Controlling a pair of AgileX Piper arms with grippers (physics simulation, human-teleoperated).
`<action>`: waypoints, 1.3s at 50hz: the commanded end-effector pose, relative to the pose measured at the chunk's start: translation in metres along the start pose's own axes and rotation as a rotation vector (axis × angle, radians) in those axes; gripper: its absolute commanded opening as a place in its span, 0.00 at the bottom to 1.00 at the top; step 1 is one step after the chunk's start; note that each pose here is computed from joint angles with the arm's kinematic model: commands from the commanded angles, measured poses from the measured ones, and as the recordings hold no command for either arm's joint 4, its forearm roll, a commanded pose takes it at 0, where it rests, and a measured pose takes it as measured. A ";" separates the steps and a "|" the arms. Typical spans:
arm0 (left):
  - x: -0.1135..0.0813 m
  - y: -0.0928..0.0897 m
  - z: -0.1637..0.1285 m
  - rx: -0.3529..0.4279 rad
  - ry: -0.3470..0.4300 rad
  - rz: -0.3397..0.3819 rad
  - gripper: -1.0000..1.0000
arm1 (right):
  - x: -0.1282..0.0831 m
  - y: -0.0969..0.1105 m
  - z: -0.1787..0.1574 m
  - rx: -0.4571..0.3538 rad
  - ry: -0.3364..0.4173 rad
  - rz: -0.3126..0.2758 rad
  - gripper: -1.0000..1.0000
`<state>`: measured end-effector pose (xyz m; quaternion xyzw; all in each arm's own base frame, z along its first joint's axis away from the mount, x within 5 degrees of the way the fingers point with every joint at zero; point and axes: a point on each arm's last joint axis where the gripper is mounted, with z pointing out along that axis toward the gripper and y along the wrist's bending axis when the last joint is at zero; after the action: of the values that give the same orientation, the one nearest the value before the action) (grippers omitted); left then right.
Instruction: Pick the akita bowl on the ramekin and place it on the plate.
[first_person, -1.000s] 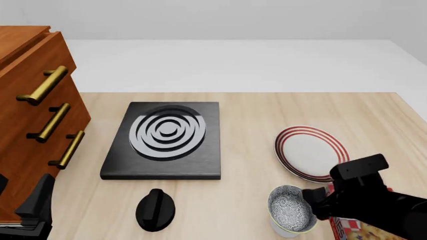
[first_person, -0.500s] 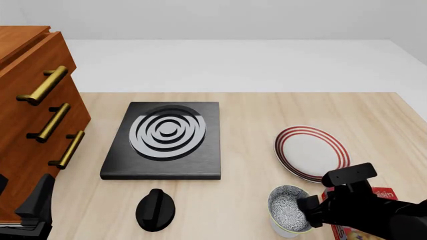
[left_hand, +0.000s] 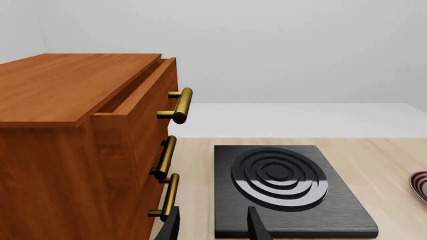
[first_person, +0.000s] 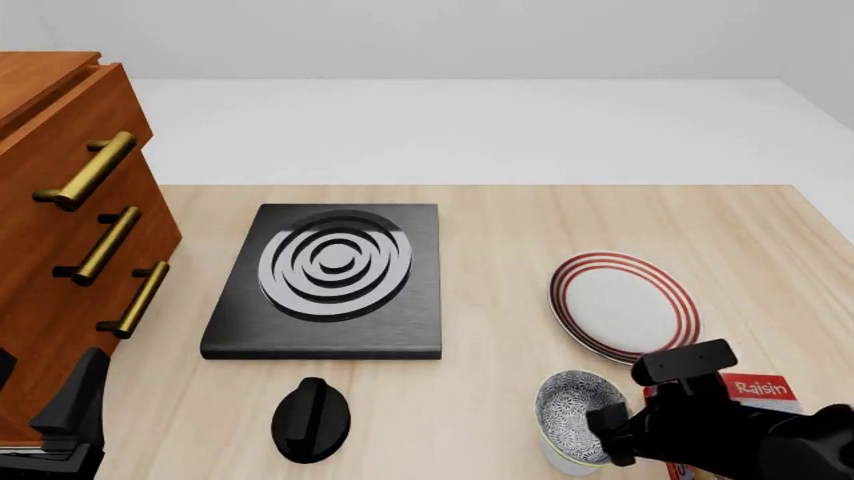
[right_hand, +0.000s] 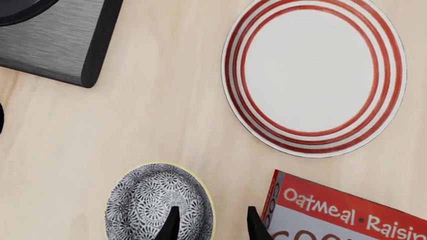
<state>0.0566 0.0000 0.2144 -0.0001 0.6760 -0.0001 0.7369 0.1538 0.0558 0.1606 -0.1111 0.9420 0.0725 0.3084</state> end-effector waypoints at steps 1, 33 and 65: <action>0.000 0.000 0.000 0.000 0.000 0.000 1.00 | 0.009 0.001 0.009 -0.006 0.016 -0.007 1.00; 0.000 0.000 0.000 0.000 0.000 0.000 1.00 | 0.009 0.002 0.010 -0.011 0.005 -0.009 0.00; 0.000 0.000 0.000 0.000 0.000 0.000 1.00 | -0.038 0.003 -0.040 -0.009 -0.136 -0.036 0.00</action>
<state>0.0566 0.0000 0.2144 -0.0001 0.6760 0.0000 0.7369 0.1589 0.0570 0.1970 -0.1184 0.9247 0.0790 0.3531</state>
